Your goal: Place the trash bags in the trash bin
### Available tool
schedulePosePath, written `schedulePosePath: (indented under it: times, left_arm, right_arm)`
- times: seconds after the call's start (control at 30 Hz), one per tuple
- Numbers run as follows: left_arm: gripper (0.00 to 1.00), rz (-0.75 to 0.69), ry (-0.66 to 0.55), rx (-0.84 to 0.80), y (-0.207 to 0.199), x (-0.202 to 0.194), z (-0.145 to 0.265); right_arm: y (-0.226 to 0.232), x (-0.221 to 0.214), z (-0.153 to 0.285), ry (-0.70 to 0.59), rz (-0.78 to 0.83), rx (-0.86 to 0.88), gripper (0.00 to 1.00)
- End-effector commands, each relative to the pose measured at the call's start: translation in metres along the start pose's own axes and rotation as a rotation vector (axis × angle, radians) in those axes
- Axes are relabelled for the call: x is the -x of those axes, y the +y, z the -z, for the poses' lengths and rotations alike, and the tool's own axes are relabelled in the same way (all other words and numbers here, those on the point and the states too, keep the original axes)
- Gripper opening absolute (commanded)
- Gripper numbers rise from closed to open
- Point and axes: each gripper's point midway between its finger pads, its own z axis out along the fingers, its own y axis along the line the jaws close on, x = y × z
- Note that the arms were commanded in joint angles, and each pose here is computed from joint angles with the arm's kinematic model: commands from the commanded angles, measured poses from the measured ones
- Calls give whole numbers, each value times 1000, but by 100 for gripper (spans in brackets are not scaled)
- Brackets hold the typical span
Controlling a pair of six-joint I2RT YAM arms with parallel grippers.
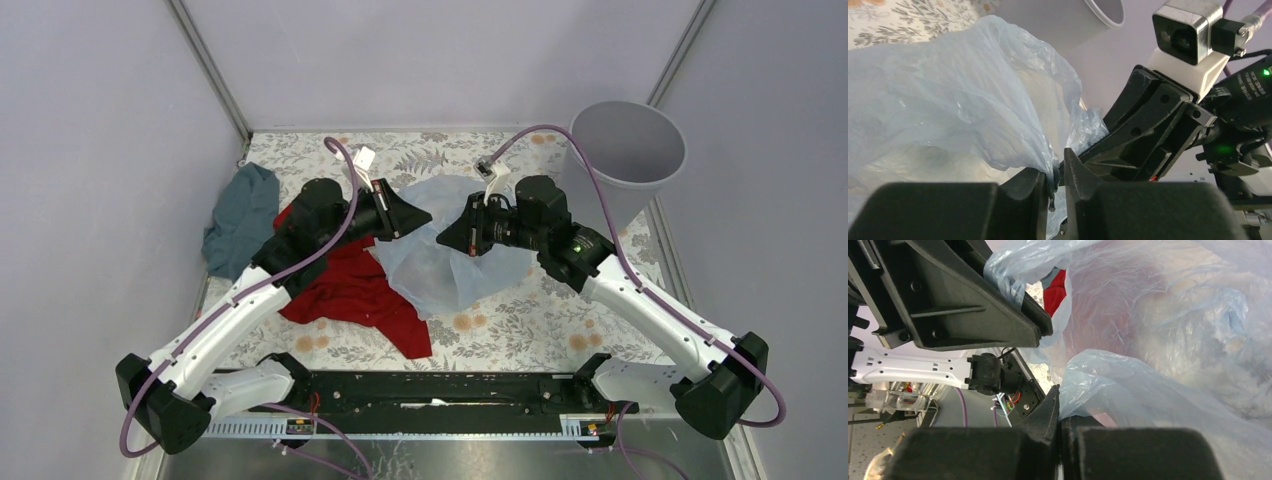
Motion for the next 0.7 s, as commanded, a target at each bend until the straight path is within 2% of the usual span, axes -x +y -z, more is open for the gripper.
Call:
schedulePosePath:
  times: [0.0, 0.13, 0.27, 0.5, 0.67]
  left_arm:
    - [24, -12, 32, -112, -19, -6, 3]
    - [41, 23, 97, -146, -15, -24, -5]
    - [56, 40, 97, -192, -21, -24, -6]
    - [57, 37, -36, -126, -22, 3, 3]
    - [55, 74, 36, -164, -29, -2, -12]
  right_arm:
    - [6, 6, 4, -13, 103, 23, 0]
    - [4, 0, 7, -5, 116, 21, 0]
    - [5, -7, 5, 9, 105, 48, 0]
    - [9, -15, 9, 20, 112, 87, 0]
    - [13, -19, 12, 28, 128, 115, 0]
